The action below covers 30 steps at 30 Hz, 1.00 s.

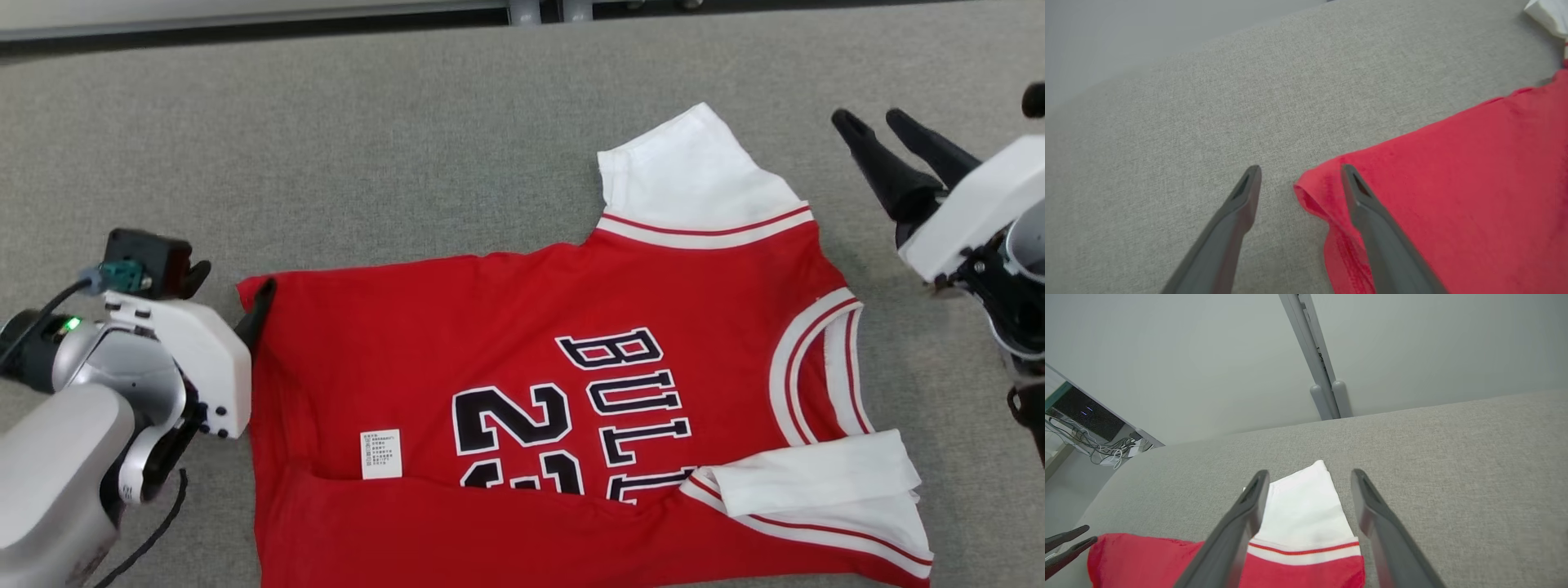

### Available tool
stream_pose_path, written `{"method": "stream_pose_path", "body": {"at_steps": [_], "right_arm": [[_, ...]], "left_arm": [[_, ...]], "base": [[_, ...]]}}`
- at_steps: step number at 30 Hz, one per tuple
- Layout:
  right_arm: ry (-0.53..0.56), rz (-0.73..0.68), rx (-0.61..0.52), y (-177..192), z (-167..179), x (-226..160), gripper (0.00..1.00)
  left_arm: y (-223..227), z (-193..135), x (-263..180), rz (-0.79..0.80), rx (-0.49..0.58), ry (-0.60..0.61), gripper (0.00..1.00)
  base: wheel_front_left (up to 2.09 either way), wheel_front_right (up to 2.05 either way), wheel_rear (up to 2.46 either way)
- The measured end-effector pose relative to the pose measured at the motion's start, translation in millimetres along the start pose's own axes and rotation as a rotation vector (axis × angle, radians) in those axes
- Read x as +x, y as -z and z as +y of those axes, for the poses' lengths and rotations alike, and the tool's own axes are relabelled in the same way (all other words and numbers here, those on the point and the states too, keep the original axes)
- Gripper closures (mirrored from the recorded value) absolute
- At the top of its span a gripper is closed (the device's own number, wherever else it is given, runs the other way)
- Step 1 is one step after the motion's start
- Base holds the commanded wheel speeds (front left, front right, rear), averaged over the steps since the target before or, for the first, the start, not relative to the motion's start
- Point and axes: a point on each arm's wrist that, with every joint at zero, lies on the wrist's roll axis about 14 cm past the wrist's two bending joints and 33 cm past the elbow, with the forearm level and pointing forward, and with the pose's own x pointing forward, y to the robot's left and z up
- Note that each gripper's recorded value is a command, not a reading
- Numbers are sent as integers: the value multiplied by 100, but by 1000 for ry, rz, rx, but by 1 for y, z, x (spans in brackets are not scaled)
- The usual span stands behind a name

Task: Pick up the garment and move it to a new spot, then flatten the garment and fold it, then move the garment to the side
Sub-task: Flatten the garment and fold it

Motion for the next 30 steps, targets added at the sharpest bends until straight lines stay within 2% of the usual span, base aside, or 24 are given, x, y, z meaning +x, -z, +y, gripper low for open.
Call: {"method": "stream_pose_path", "body": {"at_steps": [8, 15, 21, 25, 30], "right_arm": [[-42, 112, -30, 15, 3, 57, 0], [-51, 231, -62, 34, 3, 90, 0], [-37, 380, -46, 66, -2, 105, 0], [-53, 430, -43, 82, 5, 108, 0], [-13, 489, -59, 96, -8, 105, 0]], "left_arm": [[18, 5, 25, 124, 10, 22, 0], [21, 8, 26, 171, 4, 31, 0], [19, 7, 25, 179, -1, 44, 0], [21, 7, 24, 179, -7, 44, 0], [22, 7, 23, 180, -10, 50, 0]], "base": [[0, 0, 0], [0, 0, 0], [0, 0, 0], [0, 0, 0], [0, 0, 0]]}}
